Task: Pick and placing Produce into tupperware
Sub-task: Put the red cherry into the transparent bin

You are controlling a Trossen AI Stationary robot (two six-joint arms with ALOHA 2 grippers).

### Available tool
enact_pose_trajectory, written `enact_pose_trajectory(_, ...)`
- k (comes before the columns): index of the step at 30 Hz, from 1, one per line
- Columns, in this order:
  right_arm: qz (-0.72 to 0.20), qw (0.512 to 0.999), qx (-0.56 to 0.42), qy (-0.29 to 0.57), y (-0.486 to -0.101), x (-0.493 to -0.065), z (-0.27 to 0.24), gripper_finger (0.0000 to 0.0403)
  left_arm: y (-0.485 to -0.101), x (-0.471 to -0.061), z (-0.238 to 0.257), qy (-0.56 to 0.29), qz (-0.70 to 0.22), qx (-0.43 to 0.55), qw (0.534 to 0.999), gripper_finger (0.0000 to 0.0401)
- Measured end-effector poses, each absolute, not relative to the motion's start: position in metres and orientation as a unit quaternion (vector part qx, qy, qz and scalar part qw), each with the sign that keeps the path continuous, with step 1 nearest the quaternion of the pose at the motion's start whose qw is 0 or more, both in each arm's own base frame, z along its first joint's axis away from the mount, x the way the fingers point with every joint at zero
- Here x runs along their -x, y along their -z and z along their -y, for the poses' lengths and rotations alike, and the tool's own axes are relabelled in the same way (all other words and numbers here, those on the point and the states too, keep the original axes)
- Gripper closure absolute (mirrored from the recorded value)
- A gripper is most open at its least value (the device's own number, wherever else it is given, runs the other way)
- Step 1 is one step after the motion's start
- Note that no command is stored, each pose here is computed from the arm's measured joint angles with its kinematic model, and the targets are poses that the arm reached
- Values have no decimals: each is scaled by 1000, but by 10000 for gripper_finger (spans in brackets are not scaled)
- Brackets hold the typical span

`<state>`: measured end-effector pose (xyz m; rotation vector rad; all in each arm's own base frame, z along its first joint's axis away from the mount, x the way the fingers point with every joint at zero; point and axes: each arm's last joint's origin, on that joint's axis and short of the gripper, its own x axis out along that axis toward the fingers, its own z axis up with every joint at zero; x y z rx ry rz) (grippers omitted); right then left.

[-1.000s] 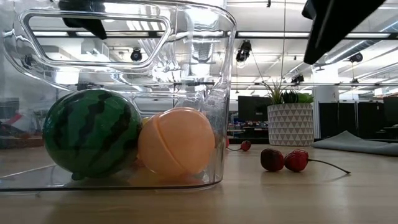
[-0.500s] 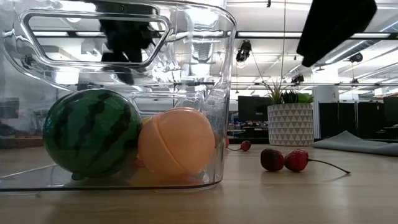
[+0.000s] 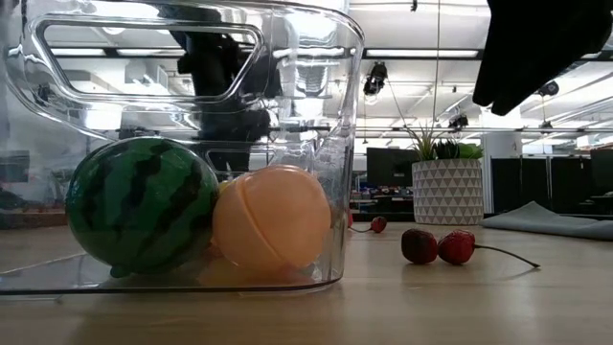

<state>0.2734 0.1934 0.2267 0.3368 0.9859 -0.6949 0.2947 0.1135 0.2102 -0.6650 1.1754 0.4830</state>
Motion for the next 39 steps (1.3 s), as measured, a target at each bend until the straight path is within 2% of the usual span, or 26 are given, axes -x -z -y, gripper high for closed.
enact_pose_trajectory(4,-468,806,-155,329,-226,-272,-193,170,-197,-303,-112,-226,-543,315,745,166)
enact_pose_trajectory(13,-481,770,-159,388,-226,-255,-191,172,-197,-318,-103,-223,-505,329,766,166)
enact_pose_trajectory(39,-471,776,-161,387,-220,-236,-208,177,-174,-330,-86,-261,-522,332,741,168)
